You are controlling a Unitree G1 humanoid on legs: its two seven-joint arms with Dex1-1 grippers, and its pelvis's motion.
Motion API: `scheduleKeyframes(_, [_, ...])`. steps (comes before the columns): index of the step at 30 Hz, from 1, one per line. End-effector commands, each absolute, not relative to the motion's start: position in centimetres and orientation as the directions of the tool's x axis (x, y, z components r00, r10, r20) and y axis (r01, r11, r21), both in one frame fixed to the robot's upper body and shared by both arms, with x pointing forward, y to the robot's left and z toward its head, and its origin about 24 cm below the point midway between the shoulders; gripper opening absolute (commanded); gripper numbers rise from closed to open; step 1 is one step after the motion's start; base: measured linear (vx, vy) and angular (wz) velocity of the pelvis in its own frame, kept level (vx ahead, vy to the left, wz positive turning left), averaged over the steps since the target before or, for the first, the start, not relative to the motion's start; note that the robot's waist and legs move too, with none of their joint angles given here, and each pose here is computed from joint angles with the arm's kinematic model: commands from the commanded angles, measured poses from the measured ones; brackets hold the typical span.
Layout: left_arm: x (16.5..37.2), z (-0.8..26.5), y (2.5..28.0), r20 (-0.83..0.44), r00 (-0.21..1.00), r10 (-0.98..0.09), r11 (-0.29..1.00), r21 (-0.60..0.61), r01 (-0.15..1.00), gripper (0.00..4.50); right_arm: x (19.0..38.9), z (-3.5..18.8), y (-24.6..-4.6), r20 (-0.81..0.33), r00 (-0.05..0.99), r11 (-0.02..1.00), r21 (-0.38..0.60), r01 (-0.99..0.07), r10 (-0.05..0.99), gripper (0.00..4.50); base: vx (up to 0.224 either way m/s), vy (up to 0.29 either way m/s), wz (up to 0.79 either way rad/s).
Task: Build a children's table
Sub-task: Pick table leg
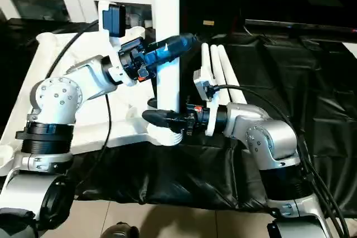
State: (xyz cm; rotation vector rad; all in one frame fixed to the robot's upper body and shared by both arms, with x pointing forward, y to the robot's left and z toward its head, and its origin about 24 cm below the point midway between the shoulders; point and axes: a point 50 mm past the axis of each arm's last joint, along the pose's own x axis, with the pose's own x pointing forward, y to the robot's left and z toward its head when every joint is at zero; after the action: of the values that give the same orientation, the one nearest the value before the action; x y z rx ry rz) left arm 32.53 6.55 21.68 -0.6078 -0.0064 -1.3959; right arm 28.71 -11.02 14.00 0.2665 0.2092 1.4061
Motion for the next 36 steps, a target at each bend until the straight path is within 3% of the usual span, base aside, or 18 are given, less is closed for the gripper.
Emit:
scheduleKeyframes(1, [33.6, 22.1, 7.5, 0.339, 0.33, -0.881, 0.181, -0.403, 0.897, 1.89, 29.1, 14.8, -10.6, -0.001, 0.195, 0.19, 0.23, -0.955, 0.981, 2.5, 0.0, 0.0, 0.0])
scheduleKeyframes(5, [34.1, 22.0, 7.4, 0.302, 0.413, -0.859, 0.282, -0.393, 0.875, 1.85, 29.9, 14.9, -10.5, 0.005, 0.268, 0.259, 0.24, -0.936, 0.963, 2.84, 0.0, 0.0, 0.0])
scheduleKeyframes(7, [34.1, 22.0, 7.4, 0.287, 0.432, -0.855, 0.309, -0.389, 0.868, 1.84, 30.5, 14.9, -10.5, -0.018, 0.334, 0.332, 0.187, -0.925, 0.942, 2.98, 0.0, 0.0, 0.0])
scheduleKeyframes(10, [34.4, 21.9, 7.3, 0.251, 0.488, -0.836, 0.37, -0.4, 0.839, 1.84, 31.3, 14.7, -10.5, -0.054, 0.394, 0.395, 0.225, -0.891, 0.918, 3.26, 0.0, 0.0, 0.0])
scheduleKeyframes(18, [35.3, 21.1, 7.3, 0.113, 0.626, -0.772, 0.523, -0.447, 0.725, 1.84, 32.1, 14.7, -10.5, -0.13, 0.435, 0.454, 0.277, -0.847, 0.891, 3.27, 0.0, 0.0, 0.0])
scheduleKeyframes(26, [35.1, 21.1, 6.9, 0.11, 0.641, -0.76, 0.541, -0.438, 0.718, 1.84, 32.7, 14.3, -10.4, -0.21, 0.464, 0.508, 0.306, -0.805, 0.861, 3.27, 0.0, 0.0, 0.0])
scheduleKeyframes(36, [34.2, 21.4, 6.1, 0.133, 0.58, -0.804, 0.499, -0.382, 0.778, 1.84, 32.7, 13.9, -10.0, -0.25, 0.407, 0.476, 0.387, -0.79, 0.879, 3.27, 0.0, 0.0, 0.0])
